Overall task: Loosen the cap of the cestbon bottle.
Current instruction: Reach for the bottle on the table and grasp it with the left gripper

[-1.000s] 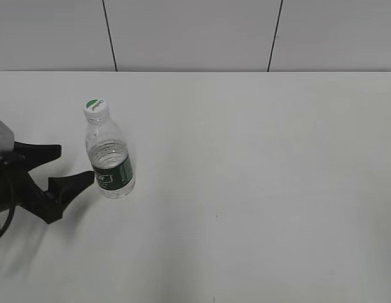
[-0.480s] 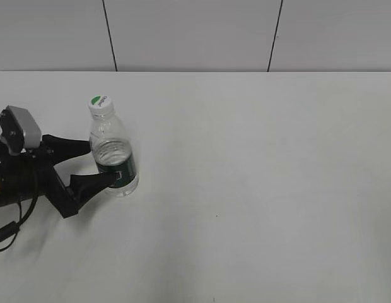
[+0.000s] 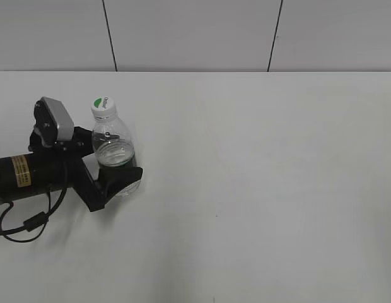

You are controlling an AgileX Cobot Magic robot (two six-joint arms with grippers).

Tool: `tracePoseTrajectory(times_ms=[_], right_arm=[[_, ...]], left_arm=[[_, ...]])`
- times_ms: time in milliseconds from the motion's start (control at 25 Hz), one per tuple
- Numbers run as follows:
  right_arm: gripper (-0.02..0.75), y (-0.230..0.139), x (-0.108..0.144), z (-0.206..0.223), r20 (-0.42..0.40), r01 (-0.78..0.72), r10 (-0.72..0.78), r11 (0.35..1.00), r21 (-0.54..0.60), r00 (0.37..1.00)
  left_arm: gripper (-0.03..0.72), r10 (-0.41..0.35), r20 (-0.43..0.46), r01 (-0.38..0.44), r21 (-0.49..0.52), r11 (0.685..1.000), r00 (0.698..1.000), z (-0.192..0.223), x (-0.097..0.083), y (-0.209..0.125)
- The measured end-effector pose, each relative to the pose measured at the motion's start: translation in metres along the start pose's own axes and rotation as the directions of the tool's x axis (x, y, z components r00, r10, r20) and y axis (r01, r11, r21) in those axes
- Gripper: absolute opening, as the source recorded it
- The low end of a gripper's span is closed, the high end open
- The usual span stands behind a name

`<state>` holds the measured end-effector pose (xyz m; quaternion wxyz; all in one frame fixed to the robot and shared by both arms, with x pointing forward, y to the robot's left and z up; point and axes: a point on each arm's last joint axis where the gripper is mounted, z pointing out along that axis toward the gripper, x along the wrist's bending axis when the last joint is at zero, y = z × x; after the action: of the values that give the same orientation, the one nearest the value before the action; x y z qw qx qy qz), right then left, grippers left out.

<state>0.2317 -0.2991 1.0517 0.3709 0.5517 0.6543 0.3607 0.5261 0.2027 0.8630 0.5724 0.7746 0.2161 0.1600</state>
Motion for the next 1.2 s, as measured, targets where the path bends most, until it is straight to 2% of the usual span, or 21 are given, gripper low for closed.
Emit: tracePoseTrajectory(times_ms=[440,520,720,920,1200], right_arm=[[0.570,0.000,0.000,0.000,0.000,0.000,0.000,1.000,0.000,1.000],[0.570,0.000,0.000,0.000,0.000,0.000,0.000,1.000,0.000,1.000],[0.570,0.000,0.000,0.000,0.000,0.000,0.000,1.000,0.000,1.000],[0.570,0.006,-0.001,-0.003,0.000,0.000,0.000,1.000,-0.004,1.000],[0.570,0.052,-0.006,0.029,-0.014,0.007,-0.004,0.976,0.218,1.000]], left_arm=[[0.569,-0.004,-0.019,0.005,0.067,0.998,1.000,0.000,0.002,-0.006],[0.540,-0.004,-0.019,0.005,0.067,0.998,1.000,0.000,0.002,-0.006],[0.393,-0.004,-0.018,0.005,0.067,0.998,1.000,0.000,0.002,-0.006],[0.393,0.013,0.019,-0.014,0.071,0.997,1.000,0.000,-0.001,-0.006],[0.393,0.043,0.091,-0.049,0.062,0.997,0.995,0.000,-0.008,-0.006]])
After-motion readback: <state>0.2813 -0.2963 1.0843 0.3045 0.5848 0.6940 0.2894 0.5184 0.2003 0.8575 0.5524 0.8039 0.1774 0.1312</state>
